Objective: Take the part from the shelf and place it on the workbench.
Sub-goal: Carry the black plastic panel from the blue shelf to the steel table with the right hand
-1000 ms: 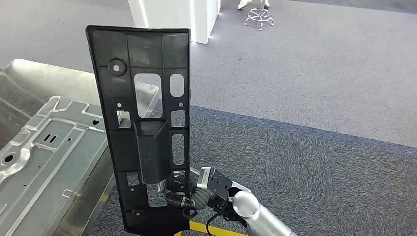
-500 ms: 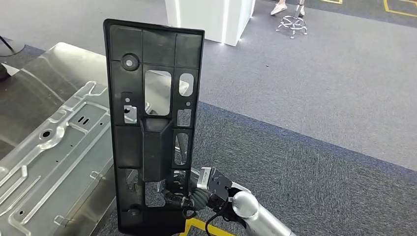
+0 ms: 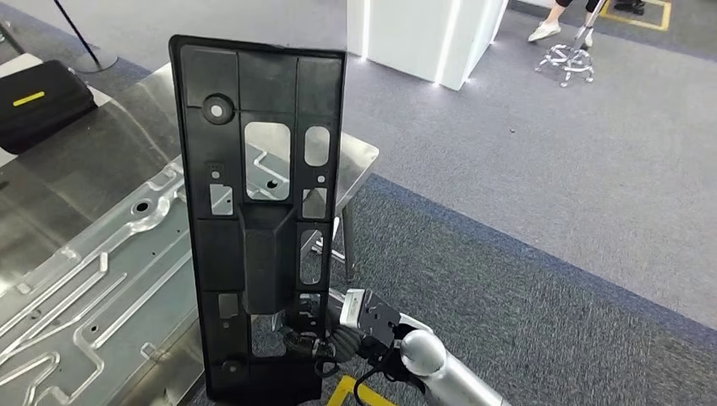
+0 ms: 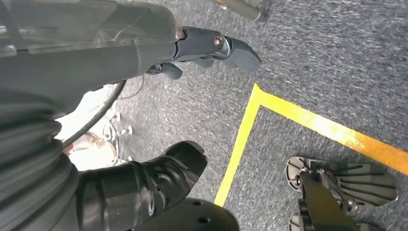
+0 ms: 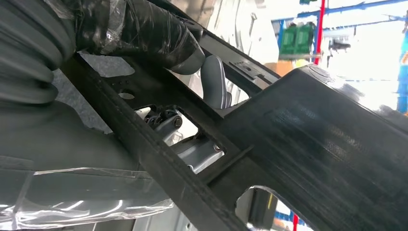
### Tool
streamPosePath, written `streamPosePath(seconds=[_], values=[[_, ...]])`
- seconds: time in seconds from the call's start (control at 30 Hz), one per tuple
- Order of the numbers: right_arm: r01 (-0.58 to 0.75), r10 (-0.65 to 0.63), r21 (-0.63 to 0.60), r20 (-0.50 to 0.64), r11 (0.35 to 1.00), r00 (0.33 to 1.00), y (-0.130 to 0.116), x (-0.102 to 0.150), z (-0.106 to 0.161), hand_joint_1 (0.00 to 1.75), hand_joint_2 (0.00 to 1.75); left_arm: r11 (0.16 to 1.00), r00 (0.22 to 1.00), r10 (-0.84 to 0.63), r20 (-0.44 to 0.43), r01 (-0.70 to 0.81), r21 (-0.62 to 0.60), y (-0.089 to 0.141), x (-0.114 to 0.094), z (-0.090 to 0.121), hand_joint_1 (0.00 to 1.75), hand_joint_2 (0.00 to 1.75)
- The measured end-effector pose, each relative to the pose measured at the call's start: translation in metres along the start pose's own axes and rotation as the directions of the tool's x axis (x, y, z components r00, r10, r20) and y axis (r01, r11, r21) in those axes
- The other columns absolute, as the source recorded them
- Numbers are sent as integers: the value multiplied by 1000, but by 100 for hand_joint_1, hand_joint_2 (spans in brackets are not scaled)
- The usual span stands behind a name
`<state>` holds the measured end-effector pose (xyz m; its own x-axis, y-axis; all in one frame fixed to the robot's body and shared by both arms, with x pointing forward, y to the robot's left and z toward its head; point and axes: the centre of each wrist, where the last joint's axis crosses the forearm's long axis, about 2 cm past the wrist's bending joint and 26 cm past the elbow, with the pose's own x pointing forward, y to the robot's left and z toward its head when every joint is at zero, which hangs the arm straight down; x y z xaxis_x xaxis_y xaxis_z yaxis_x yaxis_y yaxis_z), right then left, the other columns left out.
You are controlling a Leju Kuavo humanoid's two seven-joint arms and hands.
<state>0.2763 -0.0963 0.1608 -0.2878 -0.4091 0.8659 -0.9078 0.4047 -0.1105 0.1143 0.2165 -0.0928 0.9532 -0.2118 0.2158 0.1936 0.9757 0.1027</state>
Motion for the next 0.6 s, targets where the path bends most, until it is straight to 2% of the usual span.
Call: streamPosePath(seconds=[0.6], values=[[-6,6,5,1,1000,1000,0,0,0,175,175,1000,1000,0,-2,0,-2,1,-2,0,0,175]])
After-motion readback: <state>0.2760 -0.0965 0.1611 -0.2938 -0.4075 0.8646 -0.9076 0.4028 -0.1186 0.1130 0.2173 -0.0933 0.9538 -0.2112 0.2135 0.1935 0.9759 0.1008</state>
